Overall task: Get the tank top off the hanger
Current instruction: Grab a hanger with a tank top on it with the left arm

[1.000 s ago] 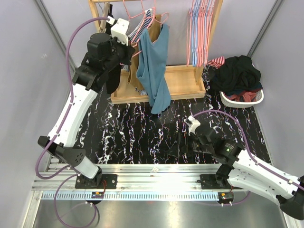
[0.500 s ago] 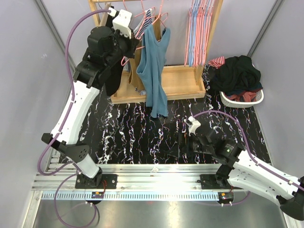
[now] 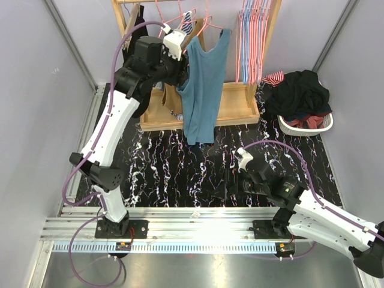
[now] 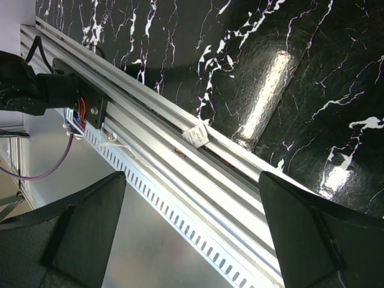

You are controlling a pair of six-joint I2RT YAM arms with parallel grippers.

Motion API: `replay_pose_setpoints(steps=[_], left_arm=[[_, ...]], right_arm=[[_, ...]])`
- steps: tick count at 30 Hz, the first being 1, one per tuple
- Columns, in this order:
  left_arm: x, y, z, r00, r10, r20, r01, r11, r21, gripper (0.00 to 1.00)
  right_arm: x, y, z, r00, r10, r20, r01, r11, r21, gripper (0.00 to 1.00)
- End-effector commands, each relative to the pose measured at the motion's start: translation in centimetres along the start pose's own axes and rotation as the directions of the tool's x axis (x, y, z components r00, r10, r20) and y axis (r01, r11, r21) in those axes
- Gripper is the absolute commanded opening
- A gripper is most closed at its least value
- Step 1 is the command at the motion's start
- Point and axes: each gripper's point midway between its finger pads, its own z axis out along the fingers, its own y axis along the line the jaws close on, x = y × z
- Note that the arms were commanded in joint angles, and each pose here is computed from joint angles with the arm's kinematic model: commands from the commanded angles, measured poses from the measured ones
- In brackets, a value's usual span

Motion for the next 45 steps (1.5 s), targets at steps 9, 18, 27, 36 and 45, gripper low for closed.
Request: replay_pose_setpoints(steps=[9, 18, 27, 36, 45], left_arm=[[-0.7, -0.3, 0.9, 1.0, 0.006, 0.002, -0.006, 1.0, 0.027, 0.0], [-3.9, -0.7, -1.4, 0.993, 0.01, 0.121, -0.015, 0.999, 0.036, 0.0], [-8.6, 0.5, -5.7, 0.918, 0.021, 0.397, 0.01, 0.997, -0.078, 0.0], [-10.6, 0.9, -7.2, 0.848, 0.062, 0.526, 0.009, 0.991, -0.131, 0.0], [-10.7, 0.6, -7.2, 0.845, 0.055, 0.532, 0.007, 0.993, -0.115, 0.0]], right_arm=[[-0.2, -0.1, -0.2, 1.0, -0.002, 0.028, 0.002, 1.0, 0.0, 1.0], [-0.1, -0.3, 0.0, 1.0, -0.002, 0.029, 0.002, 1.0, 0.004, 1.0], [-0.1, -0.3, 0.2, 1.0, -0.003, 0.029, 0.003, 1.0, 0.004, 1.0], [-0.1, -0.2, 0.2, 1.0, -0.005, 0.021, 0.005, 1.0, 0.003, 1.0], [0.0, -0.4, 0.2, 1.0, 0.0, 0.025, 0.0, 1.0, 0.002, 1.0]])
